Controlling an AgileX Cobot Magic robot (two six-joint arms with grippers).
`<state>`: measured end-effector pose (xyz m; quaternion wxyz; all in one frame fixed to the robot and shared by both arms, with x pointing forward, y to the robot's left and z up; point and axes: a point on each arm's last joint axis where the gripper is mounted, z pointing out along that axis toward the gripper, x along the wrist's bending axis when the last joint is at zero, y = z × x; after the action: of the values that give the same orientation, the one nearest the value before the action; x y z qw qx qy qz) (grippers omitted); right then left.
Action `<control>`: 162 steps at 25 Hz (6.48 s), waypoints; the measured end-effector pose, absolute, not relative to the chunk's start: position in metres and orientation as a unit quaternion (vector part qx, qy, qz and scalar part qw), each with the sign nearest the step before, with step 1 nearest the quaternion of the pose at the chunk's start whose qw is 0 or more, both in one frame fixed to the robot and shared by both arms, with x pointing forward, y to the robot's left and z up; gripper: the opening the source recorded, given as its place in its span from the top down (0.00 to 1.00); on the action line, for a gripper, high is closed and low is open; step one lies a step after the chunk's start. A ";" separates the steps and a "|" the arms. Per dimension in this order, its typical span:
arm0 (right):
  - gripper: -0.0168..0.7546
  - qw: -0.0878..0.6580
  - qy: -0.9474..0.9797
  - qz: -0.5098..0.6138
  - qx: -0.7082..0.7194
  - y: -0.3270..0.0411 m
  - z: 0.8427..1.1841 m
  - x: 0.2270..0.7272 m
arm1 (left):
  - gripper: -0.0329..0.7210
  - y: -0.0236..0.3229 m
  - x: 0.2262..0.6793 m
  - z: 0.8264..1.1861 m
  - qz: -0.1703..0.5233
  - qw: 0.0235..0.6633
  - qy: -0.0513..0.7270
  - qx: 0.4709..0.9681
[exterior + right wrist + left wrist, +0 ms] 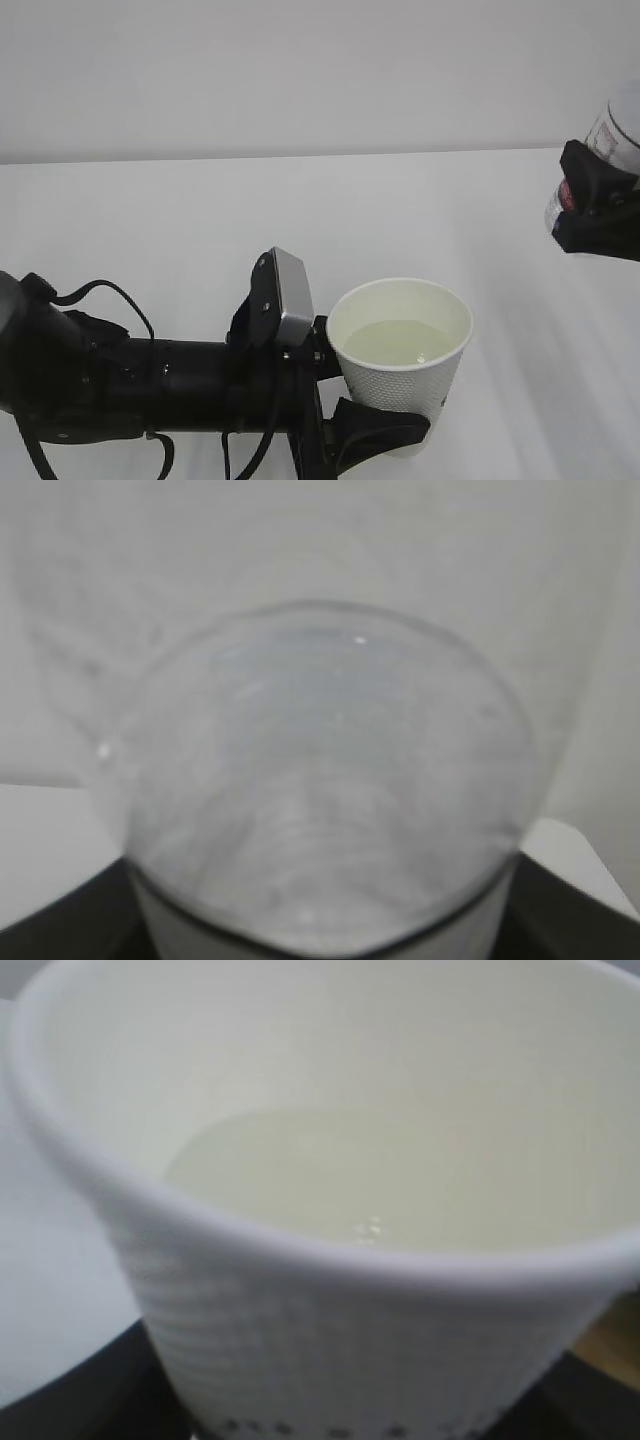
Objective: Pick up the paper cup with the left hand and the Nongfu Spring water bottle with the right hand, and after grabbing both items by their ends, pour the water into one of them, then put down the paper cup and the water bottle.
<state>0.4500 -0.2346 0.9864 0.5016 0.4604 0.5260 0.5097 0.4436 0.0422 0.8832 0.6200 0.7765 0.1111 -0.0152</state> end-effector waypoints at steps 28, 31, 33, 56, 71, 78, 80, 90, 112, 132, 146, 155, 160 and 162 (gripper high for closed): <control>0.38 0.422 0.594 0.447 0.519 -0.204 0.896 0.508 | 0.29 0.042 0.444 0.883 -0.015 0.621 0.111 0.776; 0.38 0.423 0.592 0.449 0.518 -0.200 0.892 0.517 | 0.29 0.042 0.444 0.883 -0.015 0.621 0.111 0.776; 0.38 0.424 0.590 0.451 0.518 -0.197 0.889 0.523 | 0.29 0.042 0.444 0.883 -0.015 0.621 0.111 0.776; 0.22 0.429 0.588 0.453 0.515 -0.186 0.872 0.546 | 0.29 0.042 0.444 0.883 -0.015 0.621 0.111 0.776; 0.22 0.430 0.587 0.455 0.513 -0.186 0.873 0.546 | 0.29 0.042 0.444 0.883 -0.015 0.621 0.111 0.776; 0.22 0.429 0.590 0.458 0.508 -0.185 0.873 0.546 | 0.29 0.042 0.444 0.883 -0.015 0.621 0.111 0.776; 0.22 0.427 0.593 0.458 0.506 -0.185 0.873 0.545 | 0.29 0.042 0.444 0.883 -0.015 0.621 0.111 0.776; 0.22 0.396 0.597 0.463 0.523 -0.193 0.874 0.521 | 0.29 0.042 0.444 0.883 -0.015 0.621 0.111 0.776; 0.10 0.372 0.629 0.482 0.482 -0.186 0.878 0.511 | 0.29 0.042 0.444 0.883 -0.015 0.621 0.111 0.776; 0.10 0.347 0.664 0.465 0.471 -0.192 0.870 0.488 | 0.29 0.042 0.444 0.883 -0.015 0.621 0.111 0.776; 0.11 0.343 0.669 0.474 0.458 -0.206 0.890 0.453 | 0.29 0.042 0.443 0.883 -0.016 0.620 0.110 0.776; 0.12 0.342 0.671 0.472 0.459 -0.219 0.898 0.427 | 0.29 0.042 0.443 0.883 -0.016 0.620 0.110 0.776; 0.13 0.357 0.640 0.510 0.451 -0.219 0.918 0.425 | 0.29 0.042 0.444 0.883 -0.014 0.621 0.113 0.775; 0.14 0.363 0.631 0.520 0.447 -0.220 0.924 0.424 | 0.29 0.042 0.446 0.884 -0.009 0.624 0.125 0.772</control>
<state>0.4241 -0.2199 0.9244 0.3628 0.4470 0.6309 0.5201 0.4462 0.0424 0.8839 0.6235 0.7716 0.1255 -0.0086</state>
